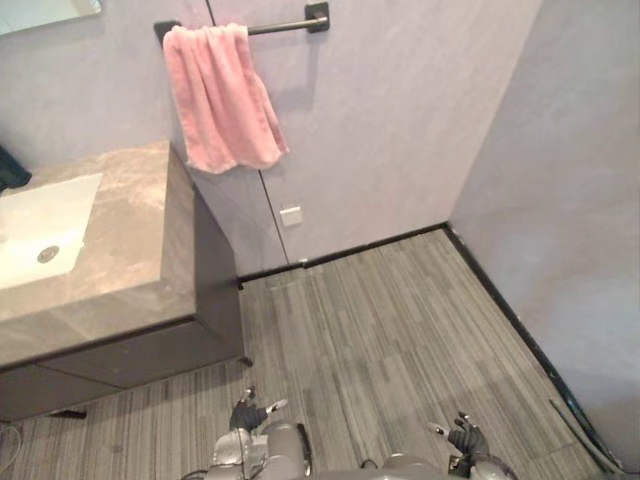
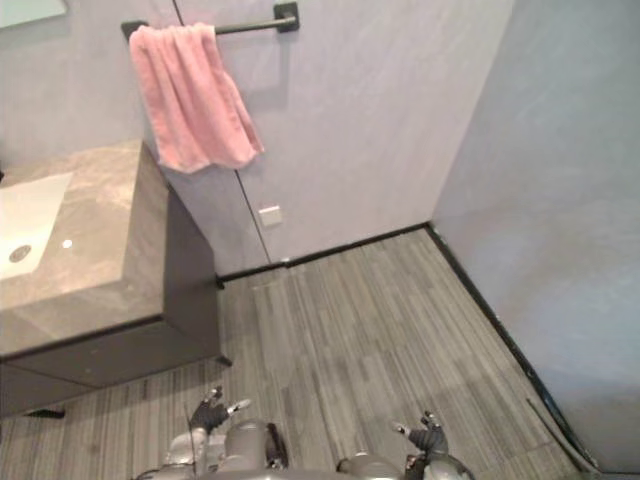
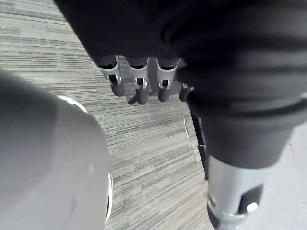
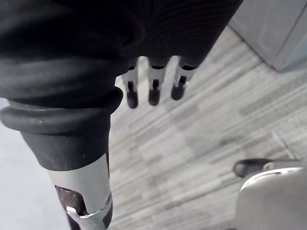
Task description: Organize washtable
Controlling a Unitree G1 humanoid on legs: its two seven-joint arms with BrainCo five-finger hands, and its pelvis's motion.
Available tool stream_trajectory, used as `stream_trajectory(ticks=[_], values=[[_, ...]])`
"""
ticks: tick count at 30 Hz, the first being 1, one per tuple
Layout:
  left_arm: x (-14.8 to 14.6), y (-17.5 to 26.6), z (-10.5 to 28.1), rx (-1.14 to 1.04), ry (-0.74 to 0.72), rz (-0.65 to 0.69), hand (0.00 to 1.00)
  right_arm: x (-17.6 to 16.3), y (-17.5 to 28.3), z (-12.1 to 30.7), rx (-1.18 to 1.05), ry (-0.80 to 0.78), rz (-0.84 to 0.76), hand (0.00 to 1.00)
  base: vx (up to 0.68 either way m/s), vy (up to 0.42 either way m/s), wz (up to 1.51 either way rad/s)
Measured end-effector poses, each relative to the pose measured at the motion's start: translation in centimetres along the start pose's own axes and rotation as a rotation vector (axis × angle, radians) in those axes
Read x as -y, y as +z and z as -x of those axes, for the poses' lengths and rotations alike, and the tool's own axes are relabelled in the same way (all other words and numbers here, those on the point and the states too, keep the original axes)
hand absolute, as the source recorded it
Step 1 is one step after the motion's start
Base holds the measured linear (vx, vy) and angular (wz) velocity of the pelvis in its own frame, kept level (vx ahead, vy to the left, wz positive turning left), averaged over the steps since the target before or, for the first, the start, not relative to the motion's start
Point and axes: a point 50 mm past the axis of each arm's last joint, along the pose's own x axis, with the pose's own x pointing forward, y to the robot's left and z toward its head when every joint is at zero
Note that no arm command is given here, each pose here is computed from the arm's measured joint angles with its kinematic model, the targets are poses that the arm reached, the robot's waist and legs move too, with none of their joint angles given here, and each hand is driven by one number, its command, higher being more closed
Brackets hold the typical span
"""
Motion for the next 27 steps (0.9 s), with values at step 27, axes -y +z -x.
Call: stream_trajectory(ticks=[27], values=[[2.6,0.7,-0.2,0.002,-0.047,0.074,0.0,-1.6,0.6,0.1,0.037,0.054,-0.034,0.0,0.44,-0.031,0.41]])
